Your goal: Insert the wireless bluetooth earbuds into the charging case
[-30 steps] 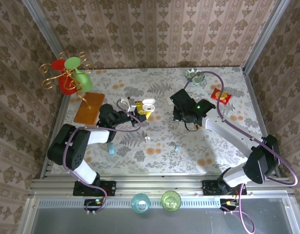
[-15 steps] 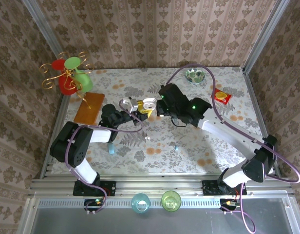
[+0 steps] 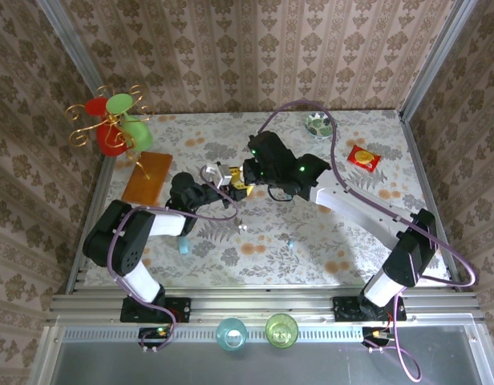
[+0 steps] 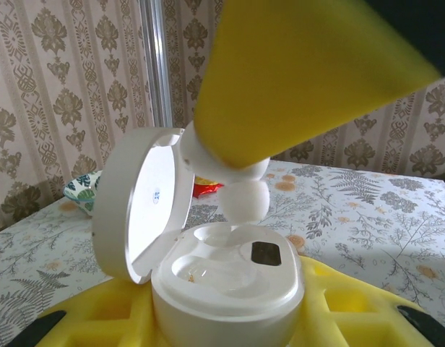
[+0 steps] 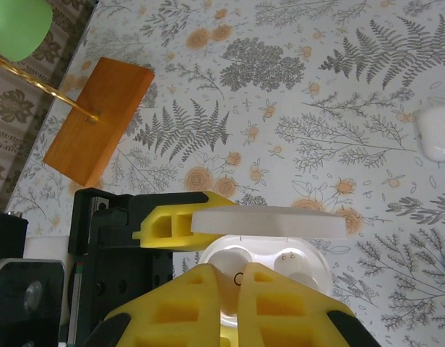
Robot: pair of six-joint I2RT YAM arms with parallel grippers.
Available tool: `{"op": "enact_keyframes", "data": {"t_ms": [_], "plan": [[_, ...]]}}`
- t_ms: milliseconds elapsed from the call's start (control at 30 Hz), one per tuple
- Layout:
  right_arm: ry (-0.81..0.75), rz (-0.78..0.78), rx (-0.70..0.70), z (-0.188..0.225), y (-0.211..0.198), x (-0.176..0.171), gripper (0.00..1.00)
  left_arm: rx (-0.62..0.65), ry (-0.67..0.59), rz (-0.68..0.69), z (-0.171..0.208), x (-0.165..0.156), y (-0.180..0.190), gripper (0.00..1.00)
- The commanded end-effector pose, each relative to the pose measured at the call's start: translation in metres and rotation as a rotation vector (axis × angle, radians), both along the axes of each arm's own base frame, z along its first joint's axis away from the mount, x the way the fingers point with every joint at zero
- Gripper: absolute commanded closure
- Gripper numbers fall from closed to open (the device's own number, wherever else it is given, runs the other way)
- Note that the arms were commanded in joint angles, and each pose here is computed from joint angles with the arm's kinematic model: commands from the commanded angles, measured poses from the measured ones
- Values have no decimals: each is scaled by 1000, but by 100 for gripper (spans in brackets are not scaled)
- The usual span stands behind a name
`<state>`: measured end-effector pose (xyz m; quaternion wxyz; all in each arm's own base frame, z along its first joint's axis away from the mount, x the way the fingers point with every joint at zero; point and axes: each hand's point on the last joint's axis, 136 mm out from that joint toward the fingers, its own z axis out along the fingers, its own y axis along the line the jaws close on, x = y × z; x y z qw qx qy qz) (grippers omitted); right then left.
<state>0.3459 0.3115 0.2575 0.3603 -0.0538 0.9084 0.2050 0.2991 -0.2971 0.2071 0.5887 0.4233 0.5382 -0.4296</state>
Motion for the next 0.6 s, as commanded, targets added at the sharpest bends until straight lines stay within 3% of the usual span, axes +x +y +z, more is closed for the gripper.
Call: {"op": "enact_keyframes", "data": {"t_ms": [0,567], "plan": [[-7,31,22,5,13,2,88,-23,-86,6,19,-3,2,68],[56,59,27,-11,19,-6,88,-33,-116,38,28,4,4,70]]}}
